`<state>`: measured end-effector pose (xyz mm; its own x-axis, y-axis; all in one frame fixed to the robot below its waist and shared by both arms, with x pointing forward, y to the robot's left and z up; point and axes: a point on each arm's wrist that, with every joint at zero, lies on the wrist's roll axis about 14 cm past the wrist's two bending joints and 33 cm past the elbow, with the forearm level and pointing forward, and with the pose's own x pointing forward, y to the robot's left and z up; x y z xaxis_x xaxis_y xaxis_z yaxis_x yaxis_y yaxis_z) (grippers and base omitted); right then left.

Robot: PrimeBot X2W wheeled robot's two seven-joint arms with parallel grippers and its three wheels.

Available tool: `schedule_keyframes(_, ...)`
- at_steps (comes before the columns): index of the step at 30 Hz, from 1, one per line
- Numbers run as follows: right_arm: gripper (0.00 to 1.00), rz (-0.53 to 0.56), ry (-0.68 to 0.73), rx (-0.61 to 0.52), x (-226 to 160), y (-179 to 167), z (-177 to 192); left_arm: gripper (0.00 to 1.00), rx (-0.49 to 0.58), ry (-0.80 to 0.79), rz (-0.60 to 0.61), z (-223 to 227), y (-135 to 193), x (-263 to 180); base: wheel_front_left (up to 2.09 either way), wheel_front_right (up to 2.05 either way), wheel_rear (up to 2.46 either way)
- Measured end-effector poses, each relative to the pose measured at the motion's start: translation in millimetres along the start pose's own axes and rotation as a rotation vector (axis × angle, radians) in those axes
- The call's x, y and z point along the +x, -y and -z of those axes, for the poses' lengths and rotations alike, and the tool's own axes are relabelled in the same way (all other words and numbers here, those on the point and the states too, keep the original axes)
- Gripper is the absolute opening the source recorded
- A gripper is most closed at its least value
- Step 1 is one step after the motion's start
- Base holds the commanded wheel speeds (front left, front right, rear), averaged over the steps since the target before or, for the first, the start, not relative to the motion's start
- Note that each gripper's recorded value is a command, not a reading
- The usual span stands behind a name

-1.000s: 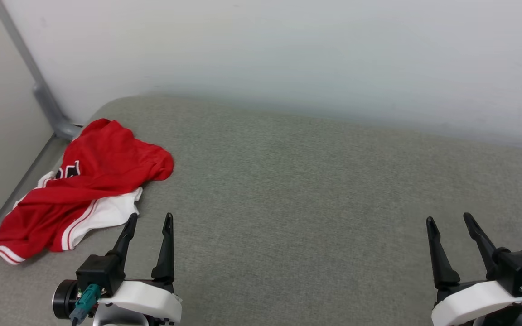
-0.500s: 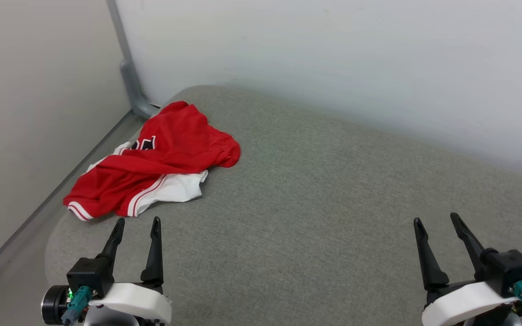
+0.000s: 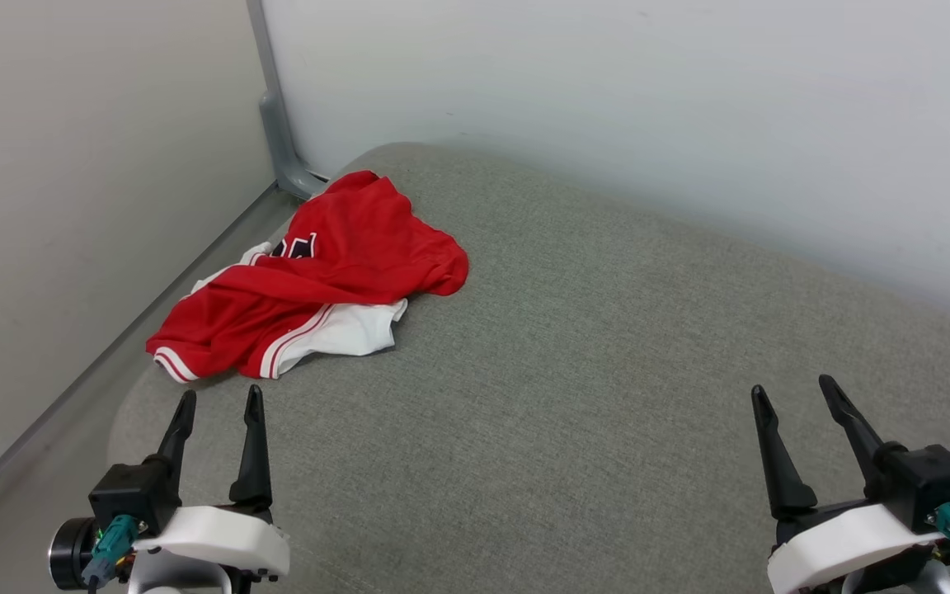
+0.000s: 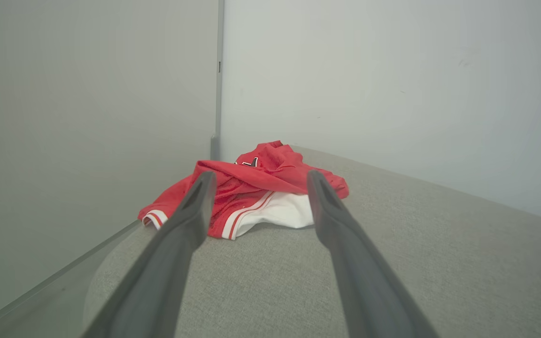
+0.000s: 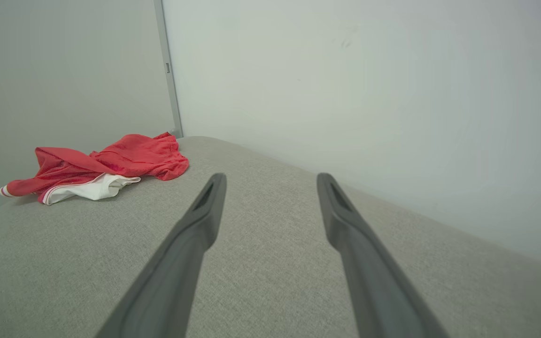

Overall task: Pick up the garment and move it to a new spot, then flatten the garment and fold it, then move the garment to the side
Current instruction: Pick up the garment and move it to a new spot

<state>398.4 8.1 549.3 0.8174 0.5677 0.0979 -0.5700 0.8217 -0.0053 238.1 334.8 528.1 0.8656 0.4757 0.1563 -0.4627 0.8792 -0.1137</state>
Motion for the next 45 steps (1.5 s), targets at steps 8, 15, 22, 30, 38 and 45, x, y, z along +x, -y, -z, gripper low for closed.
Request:
schedule_keyframes(8, 1.0, 0.033, -0.007, -0.023, 10.4, 16.5, -0.9, 1.0, -0.009, 0.012, 0.014, -5.4, 8.6, 44.3, 0.0, 0.0, 0.0)
schedule_keyframes(15, 1.0, 0.093, -0.031, -0.027, 22.8, 45.9, 10.5, 1.0, 0.031, -0.056, 0.055, 0.6, 17.5, 120.2, 0.0, 0.0, 0.0)
schedule_keyframes(22, 1.0, 0.187, -0.078, -0.017, 19.7, 84.5, 36.0, 1.0, 0.073, -0.252, 0.111, 20.5, 32.6, 196.0, 0.0, 0.0, 0.0)
schedule_keyframes(30, 1.0, 0.263, -0.117, -0.004, 15.1, 116.8, 63.9, 1.0, 0.119, -0.694, 0.108, 85.4, 32.3, 234.1, 0.0, 0.0, 0.0)
schedule_keyframes(38, 1.0, 0.312, -0.16, 0.007, 9.0, 137.4, 89.6, 1.0, 0.125, -1.084, 0.037, 161.5, 16.3, 212.3, 0.0, 0.0, 0.0)
schedule_keyframes(45, 1.0, 0.338, -0.184, 0.008, 3.8, 147.4, 100.8, 1.0, 0.059, -1.274, -0.059, 199.3, 5.8, 183.1, 0.0, 0.0, 0.0)
